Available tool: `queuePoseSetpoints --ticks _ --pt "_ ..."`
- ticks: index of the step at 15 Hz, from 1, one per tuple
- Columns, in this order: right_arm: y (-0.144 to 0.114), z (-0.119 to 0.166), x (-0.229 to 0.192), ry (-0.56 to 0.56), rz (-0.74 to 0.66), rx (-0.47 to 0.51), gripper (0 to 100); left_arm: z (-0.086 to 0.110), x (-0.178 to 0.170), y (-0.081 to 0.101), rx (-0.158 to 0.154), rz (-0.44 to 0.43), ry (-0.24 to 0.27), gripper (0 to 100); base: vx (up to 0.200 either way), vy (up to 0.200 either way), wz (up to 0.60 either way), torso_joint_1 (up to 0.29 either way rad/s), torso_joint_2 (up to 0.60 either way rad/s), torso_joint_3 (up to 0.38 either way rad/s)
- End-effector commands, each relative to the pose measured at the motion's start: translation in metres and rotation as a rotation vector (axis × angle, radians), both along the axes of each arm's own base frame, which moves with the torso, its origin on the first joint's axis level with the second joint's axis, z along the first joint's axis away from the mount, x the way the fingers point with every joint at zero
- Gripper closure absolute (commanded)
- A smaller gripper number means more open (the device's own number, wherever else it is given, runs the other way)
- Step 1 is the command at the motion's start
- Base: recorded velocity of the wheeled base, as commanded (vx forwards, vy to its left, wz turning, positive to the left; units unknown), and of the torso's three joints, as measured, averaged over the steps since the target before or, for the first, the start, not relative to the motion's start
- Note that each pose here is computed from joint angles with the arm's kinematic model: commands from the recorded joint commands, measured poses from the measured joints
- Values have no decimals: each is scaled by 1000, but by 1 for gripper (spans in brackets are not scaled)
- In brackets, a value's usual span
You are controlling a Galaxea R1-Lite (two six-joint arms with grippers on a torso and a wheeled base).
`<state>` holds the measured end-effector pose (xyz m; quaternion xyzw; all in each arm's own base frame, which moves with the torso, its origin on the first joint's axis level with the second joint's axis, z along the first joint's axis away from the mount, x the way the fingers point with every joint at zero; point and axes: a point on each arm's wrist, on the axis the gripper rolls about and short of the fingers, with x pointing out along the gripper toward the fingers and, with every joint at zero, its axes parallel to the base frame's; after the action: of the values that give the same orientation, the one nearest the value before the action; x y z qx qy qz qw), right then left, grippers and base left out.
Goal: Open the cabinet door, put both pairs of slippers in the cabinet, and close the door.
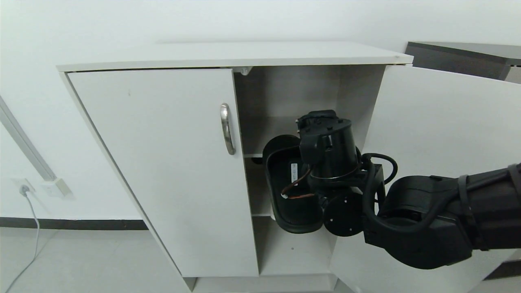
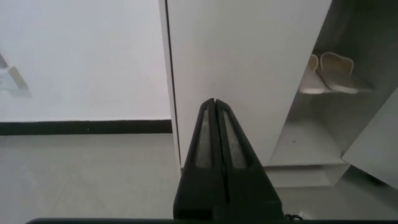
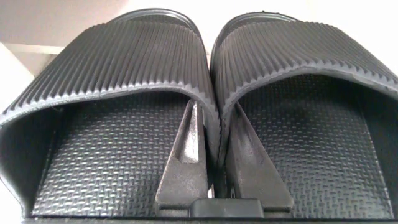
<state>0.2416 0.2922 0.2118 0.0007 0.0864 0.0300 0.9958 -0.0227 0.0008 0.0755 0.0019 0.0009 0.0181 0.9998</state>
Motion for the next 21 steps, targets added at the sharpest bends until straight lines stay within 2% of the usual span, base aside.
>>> queuePoseSetpoints --ticks 1,4,12,17,21 --pt "-1 -7 0 15 0 -20 100 0 0 0 1 1 0 100 200 0 0 7 2 -2" --pt "-7 -3 8 8 -18 -7 100 0 0 0 -1 1 0 100 67 0 0 -1 1 -1" --pt "0 0 23 -6 -28 12 100 0 0 0 -2 2 0 100 0 0 0 0 0 0" --pt "9 11 59 -6 -30 25 100 0 0 0 -2 2 0 100 0 0 0 0 0 0" --pt "13 7 82 -6 -48 28 100 0 0 0 -4 2 0 100 0 0 0 0 0 0"
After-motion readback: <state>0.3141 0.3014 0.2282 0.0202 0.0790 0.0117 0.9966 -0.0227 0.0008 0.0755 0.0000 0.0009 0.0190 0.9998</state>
